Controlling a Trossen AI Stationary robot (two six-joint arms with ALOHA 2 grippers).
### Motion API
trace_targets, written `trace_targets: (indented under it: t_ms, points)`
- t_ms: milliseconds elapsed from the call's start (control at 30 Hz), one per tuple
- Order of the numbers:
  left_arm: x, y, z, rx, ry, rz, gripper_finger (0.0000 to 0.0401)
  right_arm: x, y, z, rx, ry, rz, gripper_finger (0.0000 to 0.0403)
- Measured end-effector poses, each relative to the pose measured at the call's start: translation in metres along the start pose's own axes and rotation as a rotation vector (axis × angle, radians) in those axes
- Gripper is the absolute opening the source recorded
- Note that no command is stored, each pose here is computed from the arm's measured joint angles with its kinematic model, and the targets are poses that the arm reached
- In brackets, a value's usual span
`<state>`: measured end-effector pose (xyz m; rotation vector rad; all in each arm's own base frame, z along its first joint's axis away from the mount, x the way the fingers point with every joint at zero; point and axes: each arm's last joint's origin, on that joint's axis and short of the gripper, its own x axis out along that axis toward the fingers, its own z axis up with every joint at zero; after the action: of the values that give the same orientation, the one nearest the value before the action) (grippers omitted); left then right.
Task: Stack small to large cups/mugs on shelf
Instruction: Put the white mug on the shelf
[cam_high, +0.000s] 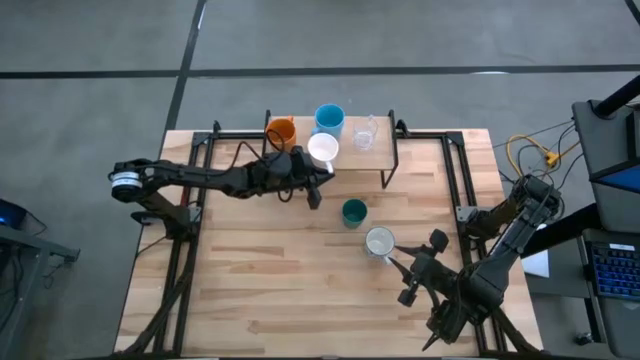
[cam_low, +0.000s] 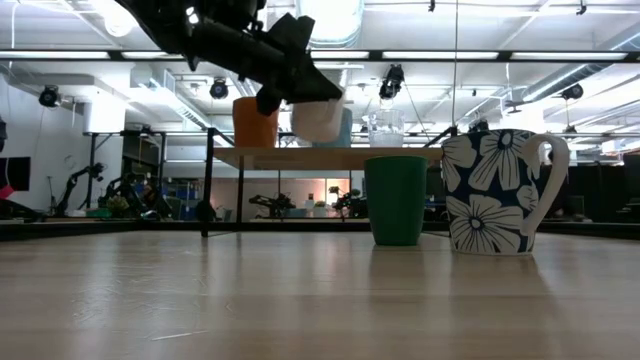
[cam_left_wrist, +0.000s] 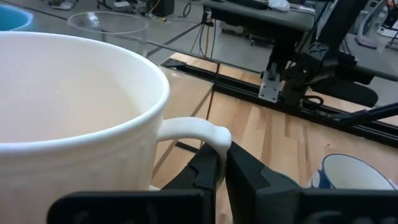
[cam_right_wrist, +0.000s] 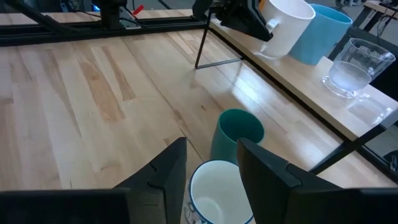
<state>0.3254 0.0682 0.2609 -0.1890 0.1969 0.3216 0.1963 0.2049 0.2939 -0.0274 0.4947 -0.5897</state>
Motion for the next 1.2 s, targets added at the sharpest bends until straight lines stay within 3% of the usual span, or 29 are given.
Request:
trace_targets:
  t_ms: [333, 1200]
  points:
    - [-0.003, 0.013, -0.014, -0.081, -0.049, -0.009, 0.0000, 0.000, 0.000, 0.000, 0.005, 0.000, 0.001, 0.0135]
    - [-0.005, 0.029, -0.024, -0.090, -0.058, 0.017, 0.0007, 0.000, 0.001, 0.000, 0.019, -0.002, 0.003, 0.0132]
